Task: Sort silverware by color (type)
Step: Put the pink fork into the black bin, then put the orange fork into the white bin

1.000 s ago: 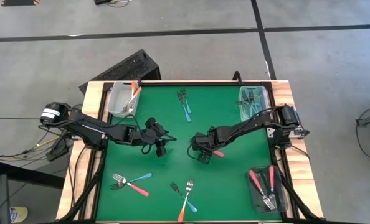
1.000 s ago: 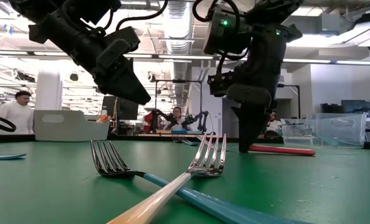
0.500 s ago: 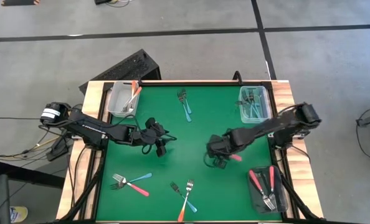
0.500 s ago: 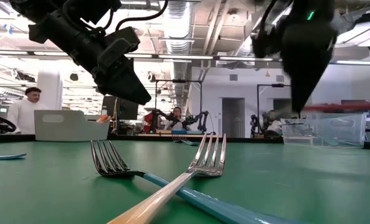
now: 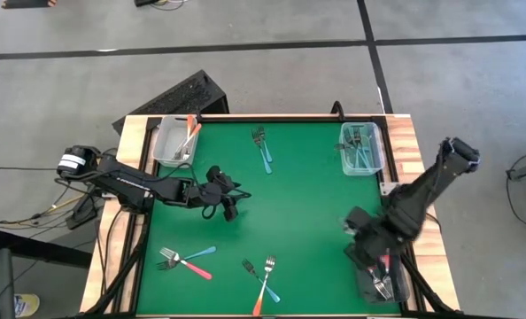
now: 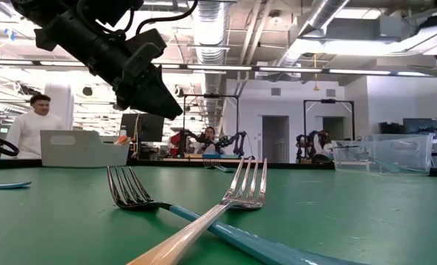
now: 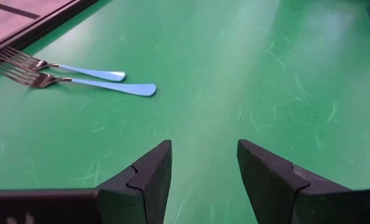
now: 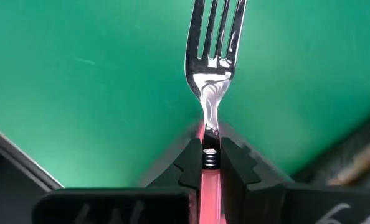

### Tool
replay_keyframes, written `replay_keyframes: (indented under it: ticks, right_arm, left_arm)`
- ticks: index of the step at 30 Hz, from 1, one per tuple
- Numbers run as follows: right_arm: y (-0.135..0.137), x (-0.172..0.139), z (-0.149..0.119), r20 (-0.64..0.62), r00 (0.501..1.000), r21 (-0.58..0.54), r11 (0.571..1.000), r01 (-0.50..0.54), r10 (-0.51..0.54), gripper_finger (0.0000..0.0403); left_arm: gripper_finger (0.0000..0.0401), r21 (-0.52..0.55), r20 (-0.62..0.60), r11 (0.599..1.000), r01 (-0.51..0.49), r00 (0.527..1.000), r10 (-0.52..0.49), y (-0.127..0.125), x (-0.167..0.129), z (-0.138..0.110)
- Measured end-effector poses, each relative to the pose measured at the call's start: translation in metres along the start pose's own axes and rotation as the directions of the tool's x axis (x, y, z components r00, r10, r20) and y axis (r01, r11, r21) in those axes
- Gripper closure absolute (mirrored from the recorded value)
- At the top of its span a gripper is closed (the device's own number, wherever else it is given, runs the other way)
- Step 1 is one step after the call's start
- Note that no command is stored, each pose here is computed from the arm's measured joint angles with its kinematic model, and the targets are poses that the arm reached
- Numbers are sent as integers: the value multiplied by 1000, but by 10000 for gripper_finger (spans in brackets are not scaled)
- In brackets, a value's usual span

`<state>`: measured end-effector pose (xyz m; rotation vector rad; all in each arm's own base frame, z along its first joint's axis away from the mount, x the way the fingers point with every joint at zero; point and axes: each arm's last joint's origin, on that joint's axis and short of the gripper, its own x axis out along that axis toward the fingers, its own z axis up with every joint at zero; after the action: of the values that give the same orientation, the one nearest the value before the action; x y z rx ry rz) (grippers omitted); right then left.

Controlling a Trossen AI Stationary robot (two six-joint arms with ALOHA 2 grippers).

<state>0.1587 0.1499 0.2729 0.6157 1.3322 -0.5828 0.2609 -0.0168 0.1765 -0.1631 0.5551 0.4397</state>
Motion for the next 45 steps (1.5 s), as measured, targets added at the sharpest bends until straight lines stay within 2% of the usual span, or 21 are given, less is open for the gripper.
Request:
replay_keyframes:
  ticks: [6, 9, 16, 23, 27, 31, 35, 45]
  right_arm:
    - [4, 6, -40, -4, 999, 120, 992, 46, -46, 357]
    - [8, 14, -56, 4, 996, 146, 986, 83, -84, 348]
    - [17, 34, -75, 6, 985, 168, 971, 172, -175, 289]
    - [19, 38, -76, 6, 982, 176, 966, 187, -191, 210]
    - [16, 33, -74, -2, 985, 177, 969, 171, -173, 182]
    - [14, 27, -68, 7, 989, 191, 971, 144, -148, 176]
    - [14, 22, -59, 73, 992, 188, 979, 83, -99, 177]
    - [29, 25, -24, 180, 984, 51, 998, -24, 14, 180]
  left_arm:
    - [232, 0, 0, 1000, 1, 1000, -1, 0, 0, 0]
    - [232, 0, 0, 1000, 0, 1000, 0, 0, 0, 0]
    - [232, 0, 0, 1000, 1, 1000, -1, 0, 0, 0]
    - [232, -10, 0, 1000, 6, 1000, -6, 0, 0, 0]
    - [232, -9, 0, 1000, 6, 1000, -6, 0, 0, 0]
    - [232, -6, 0, 1000, 6, 1000, -6, 0, 0, 0]
    - [232, -2, 0, 1000, 6, 1000, -6, 0, 0, 0]
    - [232, 23, 19, 1000, 12, 1000, -12, -1, 0, 2]
